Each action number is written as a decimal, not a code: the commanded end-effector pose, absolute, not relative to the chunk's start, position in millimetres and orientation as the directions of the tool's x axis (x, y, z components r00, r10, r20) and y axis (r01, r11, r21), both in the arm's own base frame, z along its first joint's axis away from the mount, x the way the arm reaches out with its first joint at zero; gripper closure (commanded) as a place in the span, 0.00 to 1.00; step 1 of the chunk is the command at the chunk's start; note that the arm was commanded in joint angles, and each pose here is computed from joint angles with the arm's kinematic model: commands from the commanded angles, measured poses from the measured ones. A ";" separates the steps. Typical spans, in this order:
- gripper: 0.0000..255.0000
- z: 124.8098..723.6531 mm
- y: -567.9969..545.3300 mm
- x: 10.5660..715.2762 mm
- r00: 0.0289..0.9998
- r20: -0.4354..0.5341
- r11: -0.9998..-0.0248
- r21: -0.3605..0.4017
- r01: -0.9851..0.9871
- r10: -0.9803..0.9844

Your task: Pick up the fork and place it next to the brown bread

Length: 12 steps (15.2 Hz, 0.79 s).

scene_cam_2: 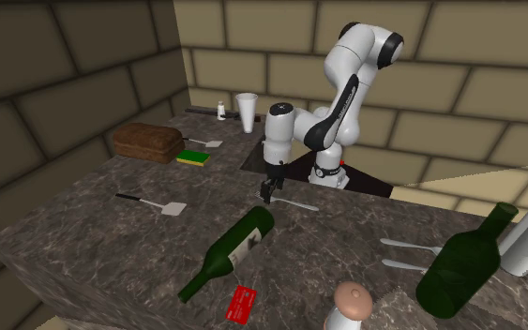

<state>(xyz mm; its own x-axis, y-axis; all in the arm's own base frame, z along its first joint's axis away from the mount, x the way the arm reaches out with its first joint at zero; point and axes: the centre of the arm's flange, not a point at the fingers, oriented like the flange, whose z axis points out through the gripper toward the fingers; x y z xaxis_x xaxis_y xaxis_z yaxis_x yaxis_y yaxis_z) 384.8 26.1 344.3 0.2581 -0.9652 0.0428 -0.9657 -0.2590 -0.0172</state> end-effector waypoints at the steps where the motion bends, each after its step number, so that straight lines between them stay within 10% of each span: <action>1: 0.00 333.8 24.4 383.8 0.257 0.043 -0.257 -0.018 -0.966 -0.966; 10: 0.00 330.8 24.3 383.9 0.257 0.043 -0.257 -0.018 -0.966 -0.966; 11: 1.00 330.8 24.3 383.9 0.257 0.043 -0.257 -0.018 -0.966 -0.966; 12: 1.00 330.8 24.3 383.9 0.257 0.043 -0.257 -0.018 -0.966 -0.966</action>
<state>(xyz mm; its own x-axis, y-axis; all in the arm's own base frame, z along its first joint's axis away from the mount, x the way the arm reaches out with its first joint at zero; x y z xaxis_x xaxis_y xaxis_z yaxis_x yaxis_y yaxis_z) 383.6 24.0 331.7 0.2561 -0.9657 0.0429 -0.9663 -0.2570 -0.0153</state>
